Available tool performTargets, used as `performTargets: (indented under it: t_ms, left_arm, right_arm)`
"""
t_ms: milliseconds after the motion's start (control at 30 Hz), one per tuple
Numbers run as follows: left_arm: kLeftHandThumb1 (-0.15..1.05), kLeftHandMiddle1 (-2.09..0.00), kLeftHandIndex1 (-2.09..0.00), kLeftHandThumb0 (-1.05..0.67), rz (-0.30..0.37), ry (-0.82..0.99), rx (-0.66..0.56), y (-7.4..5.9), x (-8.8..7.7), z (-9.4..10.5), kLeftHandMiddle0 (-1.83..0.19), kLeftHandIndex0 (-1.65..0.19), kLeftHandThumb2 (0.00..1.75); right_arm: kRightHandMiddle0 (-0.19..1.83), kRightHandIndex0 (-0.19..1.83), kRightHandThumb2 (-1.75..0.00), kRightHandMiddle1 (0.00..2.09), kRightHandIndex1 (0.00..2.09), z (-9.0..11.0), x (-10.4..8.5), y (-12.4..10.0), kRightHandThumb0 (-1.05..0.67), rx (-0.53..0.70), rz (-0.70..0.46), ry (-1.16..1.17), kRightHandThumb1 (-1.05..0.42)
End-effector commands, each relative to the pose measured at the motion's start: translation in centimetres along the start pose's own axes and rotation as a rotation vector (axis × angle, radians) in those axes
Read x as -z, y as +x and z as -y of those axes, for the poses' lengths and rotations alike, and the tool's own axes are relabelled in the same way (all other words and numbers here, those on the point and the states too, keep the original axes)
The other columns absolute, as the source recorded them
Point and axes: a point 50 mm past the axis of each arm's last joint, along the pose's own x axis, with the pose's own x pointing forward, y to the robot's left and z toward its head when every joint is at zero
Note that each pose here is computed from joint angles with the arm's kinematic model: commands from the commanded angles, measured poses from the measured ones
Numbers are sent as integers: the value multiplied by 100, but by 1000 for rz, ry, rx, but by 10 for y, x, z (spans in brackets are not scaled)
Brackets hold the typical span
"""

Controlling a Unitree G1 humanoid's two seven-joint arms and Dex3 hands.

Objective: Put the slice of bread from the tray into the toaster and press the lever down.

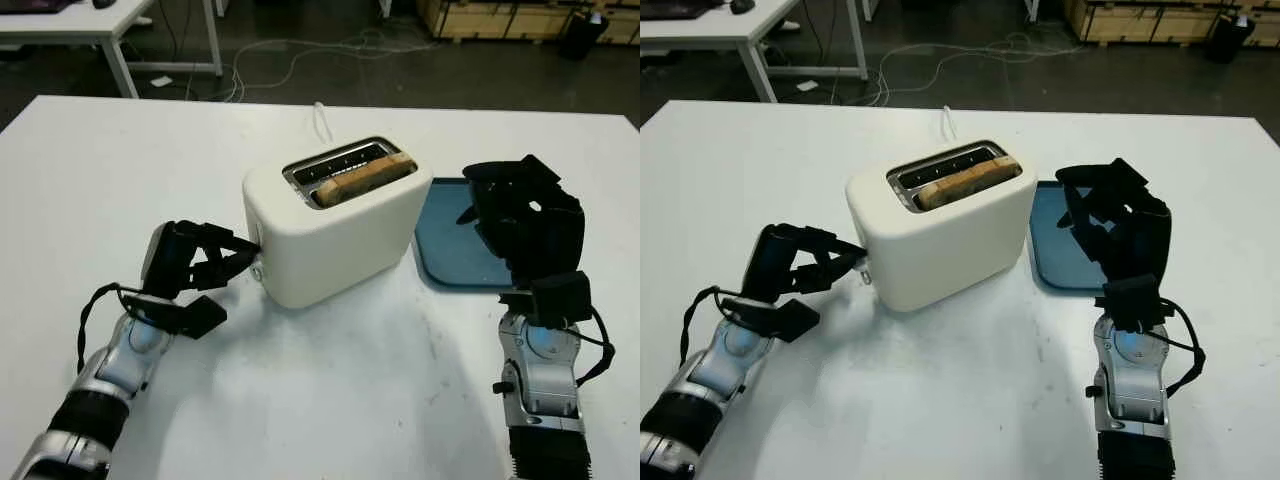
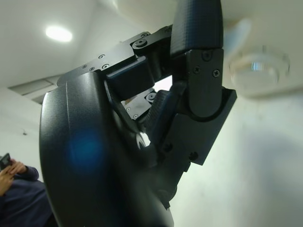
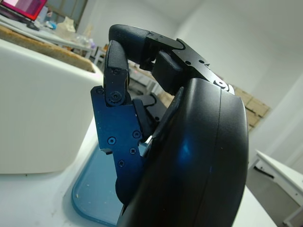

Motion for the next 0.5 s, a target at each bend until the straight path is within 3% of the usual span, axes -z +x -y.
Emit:
performTargets:
  t_ms: [0, 100, 133, 167, 233, 400, 467]
  left_arm:
    - [92, -164, -3, -97, 108, -53, -53, 10, -18, 0, -109, -149, 39]
    - [92, -170, -9, -98, 117, -65, -134, 17, -19, -10, -105, -150, 43]
    - [92, -171, -56, -98, 115, -60, -149, 19, -19, -13, -102, -127, 44]
    - [92, -172, -88, -98, 110, -53, -163, 20, -17, -16, -101, -110, 44]
    - [92, -172, -124, -98, 89, -45, -194, 23, -15, -20, -96, -91, 43]
    - [92, -174, -146, -99, 31, -31, -280, 28, -14, -30, -91, -73, 42]
    - [92, -175, -150, -99, 19, -25, -309, 30, -15, -34, -89, -67, 41]
  right_arm:
    - [91, 89, -29, 88, 143, -1, -2, 3, -44, -6, 25, 0, -92]
    - [91, 90, -29, 88, 143, -1, -1, 3, -44, -4, 20, 4, -92]
    - [92, 90, -29, 89, 143, -1, -1, 3, -44, -2, 19, 6, -92]
    - [91, 90, -29, 91, 144, -2, -1, 3, -44, -1, 17, 4, -92]
    - [89, 89, -30, 93, 145, -2, -1, 3, -44, -2, 19, 3, -92]
    - [87, 88, -30, 93, 145, -3, 2, 4, -43, 5, 5, 8, -92]
    - [84, 88, -30, 103, 148, -3, 4, 5, -43, 6, -8, 16, -92]
